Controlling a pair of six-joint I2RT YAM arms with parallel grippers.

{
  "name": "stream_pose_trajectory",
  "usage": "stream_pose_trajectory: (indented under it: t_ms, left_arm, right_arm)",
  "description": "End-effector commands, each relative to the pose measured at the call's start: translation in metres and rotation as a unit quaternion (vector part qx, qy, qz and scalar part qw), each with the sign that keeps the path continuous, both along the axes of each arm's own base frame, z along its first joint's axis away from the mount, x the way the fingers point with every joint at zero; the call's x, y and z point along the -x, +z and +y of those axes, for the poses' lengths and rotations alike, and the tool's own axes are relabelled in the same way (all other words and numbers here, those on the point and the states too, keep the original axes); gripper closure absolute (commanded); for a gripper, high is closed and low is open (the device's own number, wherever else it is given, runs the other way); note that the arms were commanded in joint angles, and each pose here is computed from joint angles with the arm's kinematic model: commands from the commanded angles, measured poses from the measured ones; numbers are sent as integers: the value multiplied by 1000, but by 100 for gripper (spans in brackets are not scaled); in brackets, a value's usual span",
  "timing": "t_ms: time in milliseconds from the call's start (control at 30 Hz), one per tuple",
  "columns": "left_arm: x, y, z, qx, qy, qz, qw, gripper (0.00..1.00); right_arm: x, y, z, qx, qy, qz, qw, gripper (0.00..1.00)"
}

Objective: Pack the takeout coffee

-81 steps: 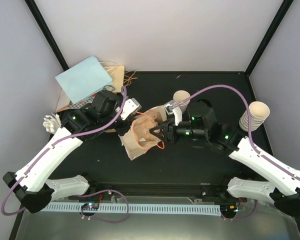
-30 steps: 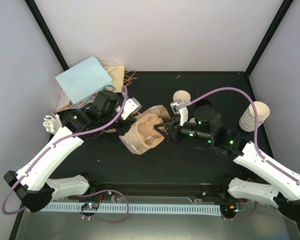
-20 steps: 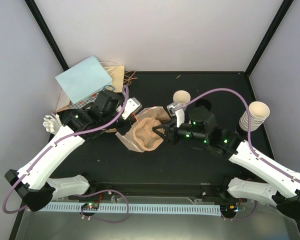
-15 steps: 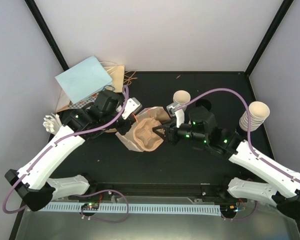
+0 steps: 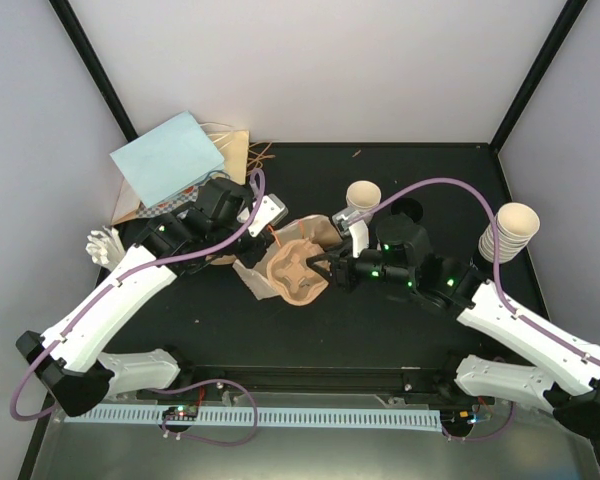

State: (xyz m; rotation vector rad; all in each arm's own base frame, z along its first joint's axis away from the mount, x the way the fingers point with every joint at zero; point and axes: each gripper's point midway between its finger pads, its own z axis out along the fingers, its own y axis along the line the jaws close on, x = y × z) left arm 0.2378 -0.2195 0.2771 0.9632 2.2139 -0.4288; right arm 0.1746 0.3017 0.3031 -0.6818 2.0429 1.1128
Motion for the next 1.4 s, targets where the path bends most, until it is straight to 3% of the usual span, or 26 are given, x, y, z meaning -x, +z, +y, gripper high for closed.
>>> stream_pose_trajectory:
  t_ms: [0, 267, 500, 600, 933, 1167, 1367]
  left_arm:
    - [-7, 20, -5, 18, 6, -25, 999, 99]
    - [-8, 26, -5, 26, 12, -30, 999, 98]
    - [-11, 36, 0, 37, 31, -46, 998, 90]
    - [-12, 37, 3, 36, 40, -49, 997, 77]
    - [-8, 46, 11, 46, 52, -66, 995, 55]
    - [-5, 45, 13, 48, 51, -64, 995, 55]
    - [-3, 38, 7, 52, 40, -53, 996, 63]
  right_arm:
    - [2, 21, -2, -25, -1, -5, 1000, 66]
    - [11, 50, -2, -65, 15, -10, 998, 66]
    - [11, 65, -6, -82, 3, -12, 997, 66]
    - [6, 69, -8, -83, -12, -15, 996, 66]
    - [-11, 78, -12, -72, -59, -23, 995, 68]
    - [-16, 68, -9, -59, -60, -28, 996, 68]
    - [-18, 50, -5, -35, -52, -34, 997, 68]
